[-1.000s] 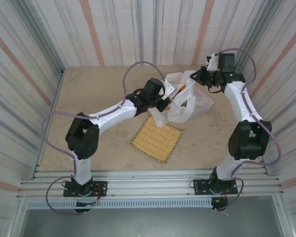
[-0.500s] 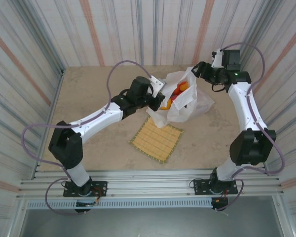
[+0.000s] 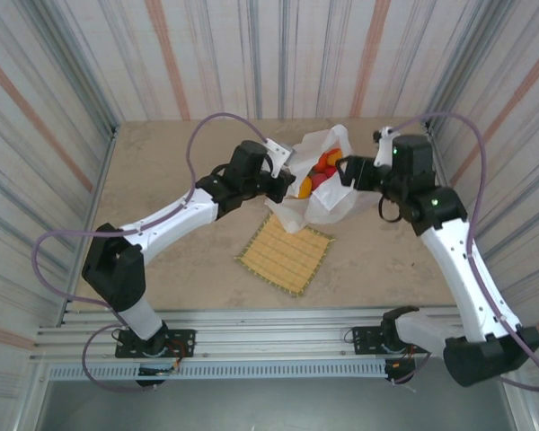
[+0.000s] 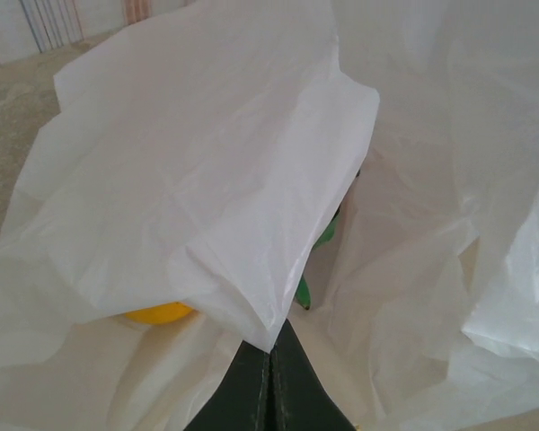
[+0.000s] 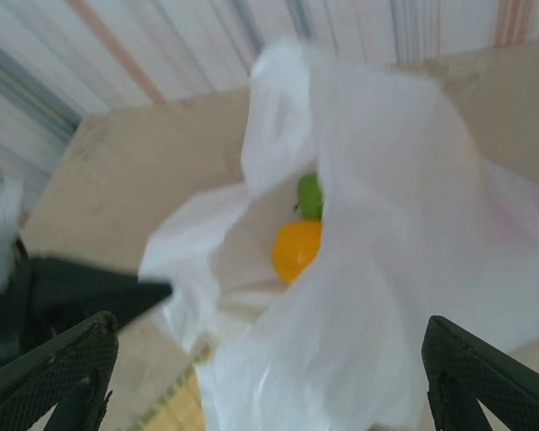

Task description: Place the fruits into the plastic bag

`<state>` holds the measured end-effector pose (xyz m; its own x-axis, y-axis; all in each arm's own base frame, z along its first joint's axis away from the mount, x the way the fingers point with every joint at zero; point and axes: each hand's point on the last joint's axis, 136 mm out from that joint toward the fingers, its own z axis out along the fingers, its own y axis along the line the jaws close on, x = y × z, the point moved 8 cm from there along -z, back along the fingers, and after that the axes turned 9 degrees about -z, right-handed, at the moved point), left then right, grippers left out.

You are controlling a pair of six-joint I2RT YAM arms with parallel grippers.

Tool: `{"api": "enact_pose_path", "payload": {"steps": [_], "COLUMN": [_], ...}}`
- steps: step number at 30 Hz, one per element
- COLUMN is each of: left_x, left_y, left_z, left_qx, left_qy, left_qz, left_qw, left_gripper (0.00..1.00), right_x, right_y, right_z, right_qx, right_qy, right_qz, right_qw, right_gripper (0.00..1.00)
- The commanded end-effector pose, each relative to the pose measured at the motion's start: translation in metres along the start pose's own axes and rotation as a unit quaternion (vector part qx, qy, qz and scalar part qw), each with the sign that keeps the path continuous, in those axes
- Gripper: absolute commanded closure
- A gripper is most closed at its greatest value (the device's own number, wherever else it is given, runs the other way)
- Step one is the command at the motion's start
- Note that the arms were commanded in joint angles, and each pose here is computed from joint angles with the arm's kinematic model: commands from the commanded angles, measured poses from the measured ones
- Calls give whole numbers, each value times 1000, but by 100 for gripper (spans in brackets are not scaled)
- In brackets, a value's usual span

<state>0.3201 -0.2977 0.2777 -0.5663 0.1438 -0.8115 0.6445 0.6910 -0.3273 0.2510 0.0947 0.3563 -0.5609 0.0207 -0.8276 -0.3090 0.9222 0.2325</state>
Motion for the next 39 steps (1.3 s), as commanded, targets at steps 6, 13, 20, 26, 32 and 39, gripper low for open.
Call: {"api": "enact_pose_path", "payload": {"steps": [6,13,20,26,32,39], "left_x": [-13,-15,-15,-24,-55,-107], "left_y": [0,1,2,2,1,7], "left_z": [-14,-17,-20,-30,-43,-62], "left_qx": [9,5,2,-2,-41,-95], "left_qy": [-24,-25,-27,-44,-81,-148], "left_qz": [-3,1,1,-10,2,-5], "left_qw": [1000,1000,1000,999,996,984], "left_gripper": [100,100,100,100,100,100], "right_x": [71,91,90,69,15,-53], "right_y": [29,43,43,40,21,-7], "right_z": [2,38,62,45,6,-30], "right_qx": [-36,-64,-49,-15,50,61], "right_qy": [4,-5,-21,-52,-108,-185], "right_qz": [-38,-46,-61,-79,-86,-38], "right_qw": [999,997,997,995,989,980], "right_gripper": [14,17,49,98,100,100]}}
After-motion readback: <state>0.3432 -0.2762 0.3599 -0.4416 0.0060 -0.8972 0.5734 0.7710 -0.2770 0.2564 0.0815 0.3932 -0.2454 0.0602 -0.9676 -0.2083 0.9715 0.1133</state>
